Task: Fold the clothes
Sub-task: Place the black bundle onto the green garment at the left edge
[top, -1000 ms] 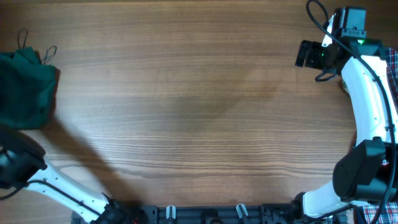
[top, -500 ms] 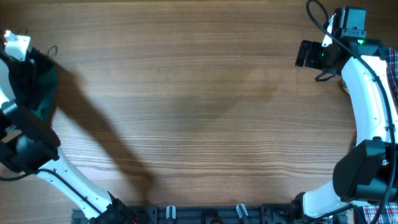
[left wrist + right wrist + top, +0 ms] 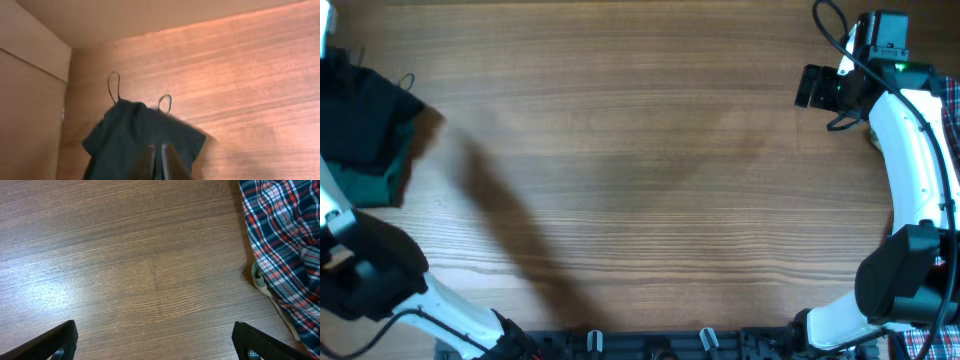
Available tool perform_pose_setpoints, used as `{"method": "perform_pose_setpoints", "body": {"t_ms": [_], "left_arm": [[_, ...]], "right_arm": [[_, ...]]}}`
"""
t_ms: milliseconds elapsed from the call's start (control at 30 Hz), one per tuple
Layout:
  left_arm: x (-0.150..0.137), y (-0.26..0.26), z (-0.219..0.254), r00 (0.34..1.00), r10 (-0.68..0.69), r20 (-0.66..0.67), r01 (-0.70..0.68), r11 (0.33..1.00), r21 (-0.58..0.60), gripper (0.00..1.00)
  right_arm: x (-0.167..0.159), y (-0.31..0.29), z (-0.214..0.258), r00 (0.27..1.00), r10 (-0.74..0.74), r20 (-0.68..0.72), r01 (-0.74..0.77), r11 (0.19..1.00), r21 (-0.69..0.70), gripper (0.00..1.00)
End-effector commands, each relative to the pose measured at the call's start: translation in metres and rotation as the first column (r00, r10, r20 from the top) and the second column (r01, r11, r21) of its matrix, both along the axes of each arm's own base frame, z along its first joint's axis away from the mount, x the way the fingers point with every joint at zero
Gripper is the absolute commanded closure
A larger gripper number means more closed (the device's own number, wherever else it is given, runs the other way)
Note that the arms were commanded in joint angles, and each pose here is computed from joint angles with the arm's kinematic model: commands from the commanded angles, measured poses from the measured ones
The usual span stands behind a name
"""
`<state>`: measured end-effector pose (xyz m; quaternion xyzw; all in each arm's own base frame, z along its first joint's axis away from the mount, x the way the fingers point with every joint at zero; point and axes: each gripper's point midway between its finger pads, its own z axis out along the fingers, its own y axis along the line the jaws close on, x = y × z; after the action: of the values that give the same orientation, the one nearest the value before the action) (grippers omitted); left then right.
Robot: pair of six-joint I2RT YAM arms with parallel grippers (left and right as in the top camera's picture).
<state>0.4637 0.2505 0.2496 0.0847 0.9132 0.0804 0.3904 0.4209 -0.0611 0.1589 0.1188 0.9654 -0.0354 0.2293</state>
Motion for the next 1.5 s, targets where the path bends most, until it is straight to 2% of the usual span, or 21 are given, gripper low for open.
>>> {"method": "perform_pose_setpoints", "body": {"t_ms": [0,67,233,333,467,533,600,700,800,900,1067,1200,1300,1367,1467], "left_arm": [[0.011,0.012,-0.020,0.995,0.099,0.000,-0.099,0.990,-0.098,0.96],[0.016,0.034,-0.041,0.970,0.241,-0.017,-0.241,0.959,-0.149,0.96],[0.020,0.069,-0.105,0.904,0.416,-0.098,-0.426,0.865,-0.265,0.96],[0.003,0.091,-0.176,0.828,0.507,-0.241,-0.560,0.776,-0.290,0.96],[-0.046,0.100,-0.282,0.713,0.512,-0.479,-0.673,0.693,-0.260,0.96],[-0.055,0.102,-0.295,0.690,0.517,-0.507,-0.697,0.663,-0.273,0.96],[-0.051,0.109,-0.278,0.703,0.533,-0.470,-0.692,0.667,-0.278,0.96],[-0.019,0.109,-0.201,0.791,0.533,-0.301,-0.610,0.720,-0.331,0.96],[0.011,0.085,-0.099,0.861,0.500,-0.092,-0.500,0.800,-0.333,0.96],[0.032,0.040,-0.055,0.907,0.421,-0.022,-0.404,0.852,-0.332,0.96],[0.048,0.001,-0.105,0.926,0.350,-0.143,-0.378,0.858,-0.349,0.96],[0.041,-0.002,-0.162,0.905,0.339,-0.257,-0.415,0.835,-0.360,0.96],[0.032,-0.019,-0.226,0.887,0.282,-0.365,-0.426,0.805,-0.413,0.96],[0.028,-0.041,-0.271,0.896,0.203,-0.396,-0.396,0.767,-0.504,0.96],[0.024,-0.043,-0.295,0.893,0.197,-0.405,-0.398,0.765,-0.506,0.96]], "right_arm": [[0.002,-0.002,0.011,0.999,-0.021,0.031,0.021,1.000,-0.004,0.00],[0.002,-0.002,0.011,0.999,-0.021,0.031,0.022,1.000,-0.004,0.00],[0.002,-0.002,0.011,0.999,-0.021,0.031,0.021,1.000,-0.004,0.00],[0.002,-0.002,0.011,0.999,-0.021,0.031,0.021,1.000,-0.004,0.00],[0.002,-0.002,0.011,0.999,-0.021,0.031,0.021,1.000,-0.004,0.00],[0.002,-0.002,0.011,0.999,-0.022,0.031,0.022,1.000,-0.004,0.00],[0.002,-0.002,0.011,0.999,-0.021,0.031,0.021,1.000,-0.004,0.00],[0.002,-0.002,0.011,0.999,-0.022,0.031,0.022,1.000,-0.004,0.00],[0.002,-0.002,0.011,0.999,-0.021,0.031,0.021,1.000,-0.004,0.00],[0.002,-0.002,0.011,0.999,-0.021,0.031,0.021,1.000,-0.004,0.00],[0.002,-0.002,0.011,0.999,-0.021,0.031,0.022,1.000,-0.004,0.00],[0.002,-0.002,0.011,0.999,-0.021,0.031,0.021,1.000,-0.004,0.00],[0.002,-0.002,0.011,0.999,-0.021,0.031,0.021,1.000,-0.004,0.00],[0.002,-0.002,0.011,0.999,-0.021,0.031,0.022,1.000,-0.004,0.00],[0.002,-0.002,0.011,0.999,-0.022,0.031,0.022,1.000,-0.004,0.00]]}}
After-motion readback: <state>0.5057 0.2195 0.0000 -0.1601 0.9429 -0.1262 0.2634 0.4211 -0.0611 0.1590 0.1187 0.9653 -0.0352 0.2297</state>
